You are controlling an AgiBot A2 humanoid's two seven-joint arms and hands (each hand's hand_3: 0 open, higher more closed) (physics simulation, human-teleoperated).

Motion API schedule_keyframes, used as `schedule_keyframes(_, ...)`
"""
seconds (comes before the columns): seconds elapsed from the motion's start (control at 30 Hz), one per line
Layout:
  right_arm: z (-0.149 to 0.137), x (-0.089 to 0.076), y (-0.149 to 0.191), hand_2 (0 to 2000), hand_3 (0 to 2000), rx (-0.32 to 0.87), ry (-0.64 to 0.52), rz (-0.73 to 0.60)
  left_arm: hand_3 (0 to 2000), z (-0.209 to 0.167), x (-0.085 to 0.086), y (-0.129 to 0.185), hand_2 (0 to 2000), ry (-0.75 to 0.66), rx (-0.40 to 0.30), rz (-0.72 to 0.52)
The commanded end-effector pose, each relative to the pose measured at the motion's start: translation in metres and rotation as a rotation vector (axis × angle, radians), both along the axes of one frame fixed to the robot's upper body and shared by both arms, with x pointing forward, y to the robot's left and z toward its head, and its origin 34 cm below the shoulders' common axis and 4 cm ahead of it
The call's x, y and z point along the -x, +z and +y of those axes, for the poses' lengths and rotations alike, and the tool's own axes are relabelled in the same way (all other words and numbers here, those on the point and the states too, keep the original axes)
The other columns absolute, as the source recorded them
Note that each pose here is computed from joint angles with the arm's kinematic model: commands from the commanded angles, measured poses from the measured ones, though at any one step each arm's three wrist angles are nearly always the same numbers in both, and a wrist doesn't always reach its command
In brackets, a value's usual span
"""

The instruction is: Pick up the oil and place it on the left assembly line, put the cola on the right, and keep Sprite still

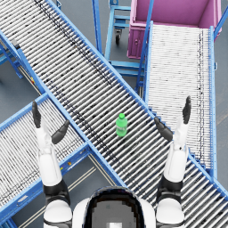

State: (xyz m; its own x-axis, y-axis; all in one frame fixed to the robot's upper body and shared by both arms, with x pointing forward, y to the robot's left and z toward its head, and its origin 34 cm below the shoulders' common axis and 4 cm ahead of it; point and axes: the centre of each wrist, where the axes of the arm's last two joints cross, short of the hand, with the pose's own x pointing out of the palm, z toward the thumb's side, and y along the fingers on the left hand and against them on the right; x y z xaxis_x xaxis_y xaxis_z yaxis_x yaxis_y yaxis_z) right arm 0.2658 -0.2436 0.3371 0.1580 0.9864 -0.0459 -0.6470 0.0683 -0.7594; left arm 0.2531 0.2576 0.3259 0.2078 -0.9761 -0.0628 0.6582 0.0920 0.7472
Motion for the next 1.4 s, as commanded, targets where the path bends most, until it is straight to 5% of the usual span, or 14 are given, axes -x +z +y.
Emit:
schedule_keyframes(0.03,0.000,0.000,0.000,0,0,0.000,0.000,0.001,0,0.001,0.000,0.003,0,0.003,-0.001,-0.008)
schedule_keyframes(1.4,0.001,-0.004,-0.001,0,0,-0.007,0.006,0.008,0,-0.005,0.008,0.007,0,-0.012,-0.016,-0.041)
